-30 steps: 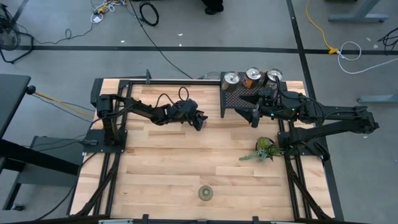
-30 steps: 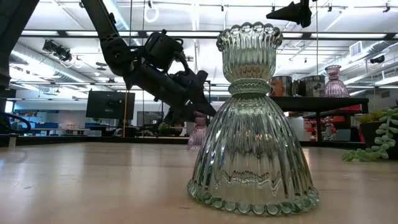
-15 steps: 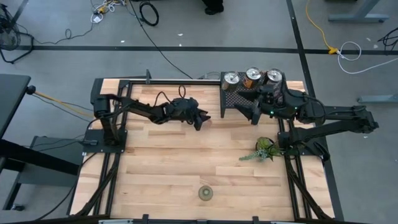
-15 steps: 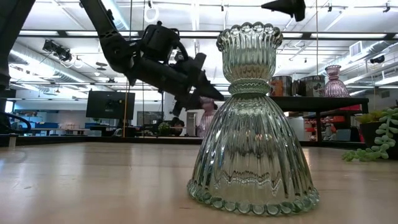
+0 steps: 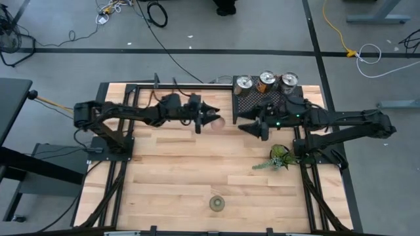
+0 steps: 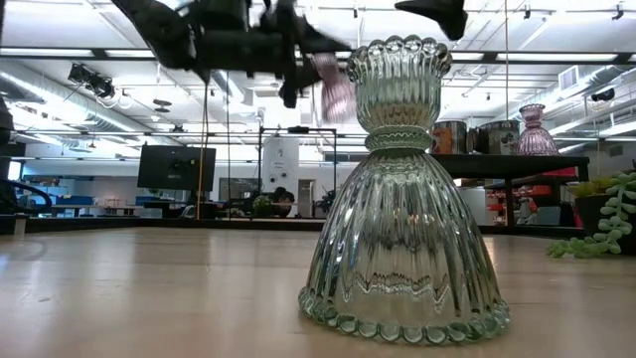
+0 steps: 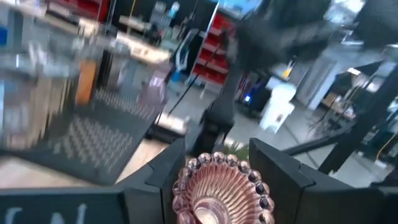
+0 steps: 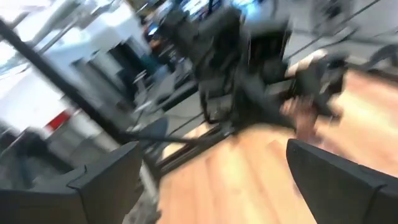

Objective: Pick & Place candle stick holders
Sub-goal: Put the pink candle holder on the shelf aligned with the pink candle holder

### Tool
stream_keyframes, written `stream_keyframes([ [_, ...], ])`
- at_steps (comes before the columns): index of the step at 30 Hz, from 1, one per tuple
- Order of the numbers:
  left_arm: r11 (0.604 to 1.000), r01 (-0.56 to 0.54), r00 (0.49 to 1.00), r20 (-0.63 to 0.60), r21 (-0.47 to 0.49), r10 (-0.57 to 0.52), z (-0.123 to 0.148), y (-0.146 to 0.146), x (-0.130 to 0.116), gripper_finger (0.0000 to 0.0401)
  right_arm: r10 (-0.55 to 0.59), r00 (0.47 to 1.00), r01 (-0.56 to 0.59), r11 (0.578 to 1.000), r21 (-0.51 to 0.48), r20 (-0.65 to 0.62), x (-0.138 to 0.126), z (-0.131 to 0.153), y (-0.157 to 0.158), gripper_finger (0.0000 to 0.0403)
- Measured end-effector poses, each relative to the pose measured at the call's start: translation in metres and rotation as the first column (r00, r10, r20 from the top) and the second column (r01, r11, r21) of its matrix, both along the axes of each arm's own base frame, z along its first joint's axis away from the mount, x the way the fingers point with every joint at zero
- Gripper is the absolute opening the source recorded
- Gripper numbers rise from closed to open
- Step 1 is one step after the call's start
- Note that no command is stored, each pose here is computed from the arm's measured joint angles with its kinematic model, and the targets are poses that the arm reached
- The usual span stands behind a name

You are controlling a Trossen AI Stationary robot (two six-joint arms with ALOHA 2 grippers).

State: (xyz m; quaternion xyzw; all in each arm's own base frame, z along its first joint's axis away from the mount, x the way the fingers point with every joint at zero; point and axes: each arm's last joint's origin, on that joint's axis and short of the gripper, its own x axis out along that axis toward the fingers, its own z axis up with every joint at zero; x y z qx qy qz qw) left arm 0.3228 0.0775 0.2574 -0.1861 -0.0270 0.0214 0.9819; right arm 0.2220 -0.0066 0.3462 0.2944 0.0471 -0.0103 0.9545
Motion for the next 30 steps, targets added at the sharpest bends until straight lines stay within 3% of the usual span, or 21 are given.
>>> stream_keyframes([
  [5,0.999,-0.005,0.996,0.091,0.032,0.002,0.03,-0.004,-0.016,0.0166,0.093,0.995,-0.092,0.996,0.012,-0.02,0.014,-0.009,0.002,0.0396],
  [11,0.996,0.068,0.988,0.138,0.055,-0.074,0.046,-0.009,-0.027,0.019,-0.036,0.998,0.034,0.999,-0.03,-0.051,0.028,-0.019,-0.002,0.0396],
  [17,0.993,0.116,0.984,0.133,0.036,-0.12,0.046,-0.015,-0.026,0.014,-0.117,0.988,0.11,0.991,-0.071,-0.097,0.044,-0.033,-0.006,0.0396],
  [25,0.995,0.099,0.994,0.051,0.008,-0.099,0.038,-0.014,-0.025,0.0066,-0.105,0.967,0.089,0.993,-0.076,-0.233,0.054,-0.056,-0.007,0.0396],
  [30,0.996,0.09,0.98,-0.175,-0.026,-0.093,0.018,-0.014,-0.028,0.0047,-0.105,0.966,0.089,0.993,-0.076,-0.238,0.054,-0.057,-0.007,0.0396],
])
